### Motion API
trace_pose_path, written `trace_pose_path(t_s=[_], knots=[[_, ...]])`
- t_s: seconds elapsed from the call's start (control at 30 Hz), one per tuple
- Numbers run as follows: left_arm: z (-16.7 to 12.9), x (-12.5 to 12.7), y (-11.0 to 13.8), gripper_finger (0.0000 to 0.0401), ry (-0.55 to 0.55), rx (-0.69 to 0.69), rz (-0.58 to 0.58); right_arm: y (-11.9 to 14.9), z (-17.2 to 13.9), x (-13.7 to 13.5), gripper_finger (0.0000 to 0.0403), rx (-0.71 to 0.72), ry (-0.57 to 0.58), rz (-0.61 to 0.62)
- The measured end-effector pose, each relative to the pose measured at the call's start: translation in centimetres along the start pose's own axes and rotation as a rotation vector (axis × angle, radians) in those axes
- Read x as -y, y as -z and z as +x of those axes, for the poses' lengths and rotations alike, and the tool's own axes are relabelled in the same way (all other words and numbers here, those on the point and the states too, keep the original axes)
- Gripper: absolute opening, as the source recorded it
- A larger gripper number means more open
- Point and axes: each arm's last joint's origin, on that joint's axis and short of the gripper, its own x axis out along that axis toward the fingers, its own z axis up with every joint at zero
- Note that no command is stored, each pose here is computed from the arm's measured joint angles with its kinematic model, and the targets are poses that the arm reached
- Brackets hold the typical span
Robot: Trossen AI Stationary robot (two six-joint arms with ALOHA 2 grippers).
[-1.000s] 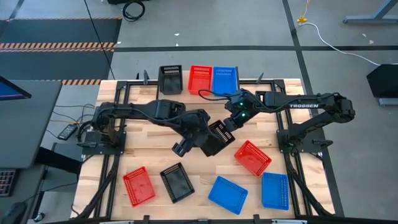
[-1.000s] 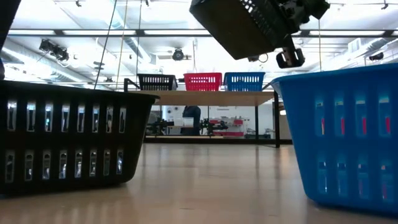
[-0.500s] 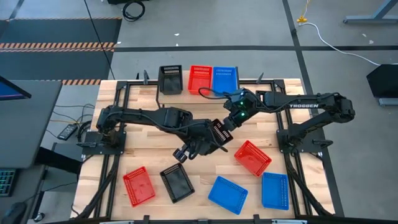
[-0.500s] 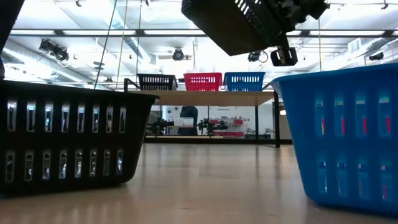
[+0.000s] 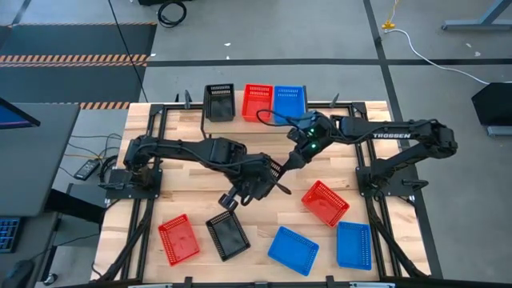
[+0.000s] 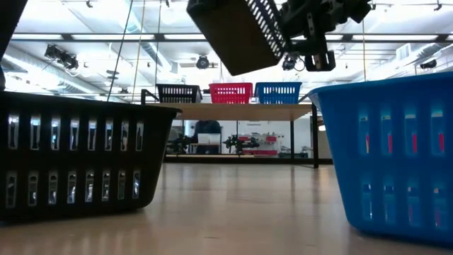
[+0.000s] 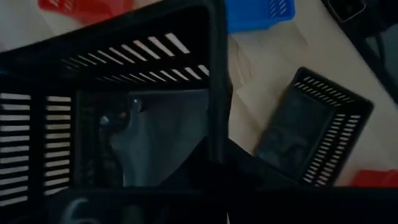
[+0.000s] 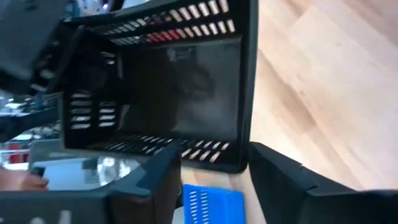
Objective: Stack baskets on shelf by color
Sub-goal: Stack the top black bin on the black bin on the shelf
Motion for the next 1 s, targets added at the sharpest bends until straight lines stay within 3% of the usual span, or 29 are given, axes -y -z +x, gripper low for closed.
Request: trace_pose_path(t_s=[0.17, 0.4, 0.67, 1.0], knots=[[-1.8, 0.3, 0.4, 0.0021, -0.025, 0.007, -0.129, 0.5, -1.3, -1.1, 0.0211, -0.03, -0.105, -0.018], [-6.9, 0.0, 2.3, 0.002, -0.222, -0.013, -0.232, 1.1, -4.7, -2.4, 0.0213, 0.055, -0.175, -0.074], [-10.7, -3.5, 6.6, 0.002, -0.456, -0.072, -0.468, 1.4, -6.8, -2.7, 0.0213, 0.139, -0.177, -0.088], [-12.1, -8.0, 10.8, 0.003, -0.49, -0.114, -0.56, 1.5, -6.8, -2.6, 0.0213, 0.129, -0.172, -0.097]])
